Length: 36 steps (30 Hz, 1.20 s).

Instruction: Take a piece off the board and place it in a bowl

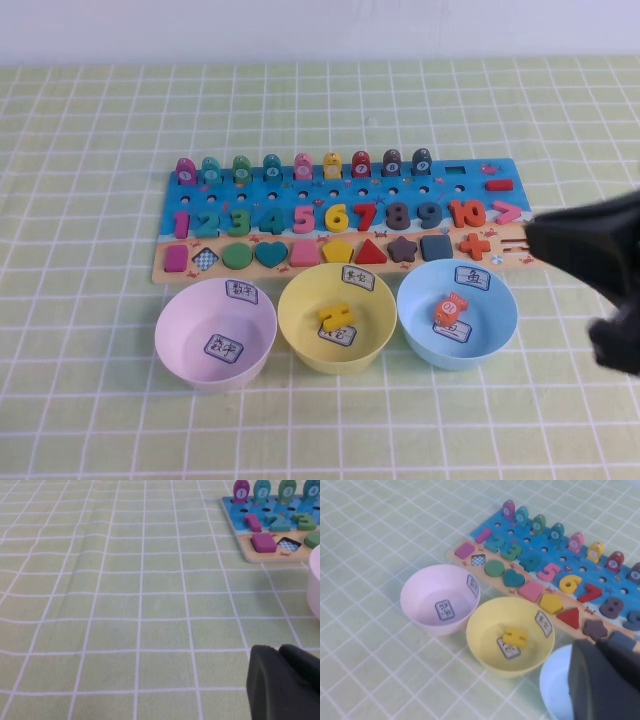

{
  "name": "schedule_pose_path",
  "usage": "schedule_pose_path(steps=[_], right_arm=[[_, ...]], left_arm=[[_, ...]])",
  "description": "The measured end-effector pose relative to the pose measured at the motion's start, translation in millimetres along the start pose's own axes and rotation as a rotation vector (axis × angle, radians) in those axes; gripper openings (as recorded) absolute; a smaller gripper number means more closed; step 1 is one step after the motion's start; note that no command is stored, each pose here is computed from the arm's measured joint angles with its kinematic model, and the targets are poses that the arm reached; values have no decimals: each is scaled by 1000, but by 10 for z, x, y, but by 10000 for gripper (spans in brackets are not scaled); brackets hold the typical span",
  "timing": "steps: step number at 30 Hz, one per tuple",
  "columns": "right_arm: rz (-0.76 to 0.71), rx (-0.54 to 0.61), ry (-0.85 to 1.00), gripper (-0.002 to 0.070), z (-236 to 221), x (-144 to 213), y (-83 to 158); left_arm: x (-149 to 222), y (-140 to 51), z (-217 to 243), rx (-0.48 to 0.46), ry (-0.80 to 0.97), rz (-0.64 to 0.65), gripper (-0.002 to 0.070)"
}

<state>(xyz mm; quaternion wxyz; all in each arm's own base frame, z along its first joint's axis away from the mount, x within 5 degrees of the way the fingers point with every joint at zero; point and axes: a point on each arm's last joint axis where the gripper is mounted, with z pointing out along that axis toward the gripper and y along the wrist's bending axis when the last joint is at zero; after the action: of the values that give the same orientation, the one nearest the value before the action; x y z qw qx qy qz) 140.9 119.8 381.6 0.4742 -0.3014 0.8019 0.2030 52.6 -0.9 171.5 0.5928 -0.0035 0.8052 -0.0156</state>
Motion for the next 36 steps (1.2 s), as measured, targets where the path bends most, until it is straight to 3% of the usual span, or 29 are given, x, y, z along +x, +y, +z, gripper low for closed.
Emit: schedule_pose_path(steps=[6, 11, 16, 19, 22, 26, 30, 36], right_arm=[[-2, -5, 4, -16, -198, 205, 24], [-3, -15, 88, -17, -215, 299, 34], [-80, 39, 274, -17, -234, 470, -26], [-103, 62, 288, -17, -273, 492, -46], [-138, 107, 174, -17, -356, 474, -78], [-127, 234, -112, -17, -495, 602, -192], [-95, 406, -276, -17, -493, 1014, -333], [-35, 636, -358, -17, -470, 1643, -444]], left_arm=[[0, 0, 0, 0, 0, 0, -5], [0, 0, 0, 0, 0, 0, -5], [0, 0, 0, 0, 0, 0, -5], [0, 0, 0, 0, 0, 0, -5], [0, 0, 0, 0, 0, 0, -5], [0, 0, 0, 0, 0, 0, -5], [0, 0, 0, 0, 0, 0, -5], [0, 0, 0, 0, 0, 0, -5]])
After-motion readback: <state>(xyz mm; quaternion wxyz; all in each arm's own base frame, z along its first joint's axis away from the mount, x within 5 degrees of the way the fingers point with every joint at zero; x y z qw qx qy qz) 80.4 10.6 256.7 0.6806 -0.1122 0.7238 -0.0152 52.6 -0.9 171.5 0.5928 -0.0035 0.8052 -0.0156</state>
